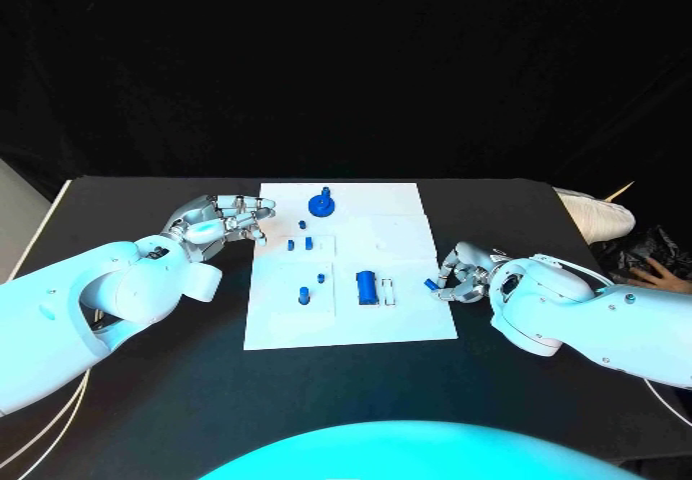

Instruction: Assemble the parts on the task board

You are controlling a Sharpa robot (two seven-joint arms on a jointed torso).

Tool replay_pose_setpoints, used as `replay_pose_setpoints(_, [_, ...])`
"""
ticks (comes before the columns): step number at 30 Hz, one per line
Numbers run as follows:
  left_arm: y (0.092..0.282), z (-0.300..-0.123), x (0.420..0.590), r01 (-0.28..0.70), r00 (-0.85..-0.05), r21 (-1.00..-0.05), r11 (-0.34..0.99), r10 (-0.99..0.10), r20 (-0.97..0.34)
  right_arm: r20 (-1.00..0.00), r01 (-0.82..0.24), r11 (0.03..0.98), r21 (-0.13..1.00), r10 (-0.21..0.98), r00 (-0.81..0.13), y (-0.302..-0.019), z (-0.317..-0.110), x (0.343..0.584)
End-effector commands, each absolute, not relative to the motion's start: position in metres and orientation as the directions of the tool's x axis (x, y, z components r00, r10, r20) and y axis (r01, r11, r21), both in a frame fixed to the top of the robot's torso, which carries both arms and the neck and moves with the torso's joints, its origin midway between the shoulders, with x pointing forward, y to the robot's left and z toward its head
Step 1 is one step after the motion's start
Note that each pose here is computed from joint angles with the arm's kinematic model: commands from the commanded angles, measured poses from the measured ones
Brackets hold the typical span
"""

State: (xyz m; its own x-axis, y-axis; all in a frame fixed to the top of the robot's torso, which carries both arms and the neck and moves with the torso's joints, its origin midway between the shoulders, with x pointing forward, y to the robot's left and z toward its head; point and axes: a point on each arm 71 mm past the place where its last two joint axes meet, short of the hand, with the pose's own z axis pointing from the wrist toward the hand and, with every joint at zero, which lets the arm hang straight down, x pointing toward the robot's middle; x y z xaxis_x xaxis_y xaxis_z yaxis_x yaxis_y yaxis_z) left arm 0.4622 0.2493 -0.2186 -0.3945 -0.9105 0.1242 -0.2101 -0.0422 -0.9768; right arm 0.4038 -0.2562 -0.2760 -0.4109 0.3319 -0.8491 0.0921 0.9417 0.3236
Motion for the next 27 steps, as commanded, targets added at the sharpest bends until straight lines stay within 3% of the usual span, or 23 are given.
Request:
replay_pose_setpoints(1, [0.247, -0.218, 0.462, -0.207, -0.408, -0.977, -0.053, -0.903, 0.135, -0.838, 0.105, 0.943, 0.316, 0.330, -0.434, -0.254, -0.284, 0.399])
replay_pose_setpoints(16, [0.248, -0.218, 0.461, -0.212, -0.404, -0.976, -0.049, -0.905, 0.133, -0.760, 0.115, 0.863, 0.492, 0.490, -0.427, -0.236, -0.267, 0.393])
replay_pose_setpoints(27, [0.247, -0.218, 0.461, -0.213, -0.406, -0.976, -0.049, -0.904, 0.134, -0.723, 0.098, 0.837, 0.539, 0.519, -0.457, -0.212, -0.261, 0.393])
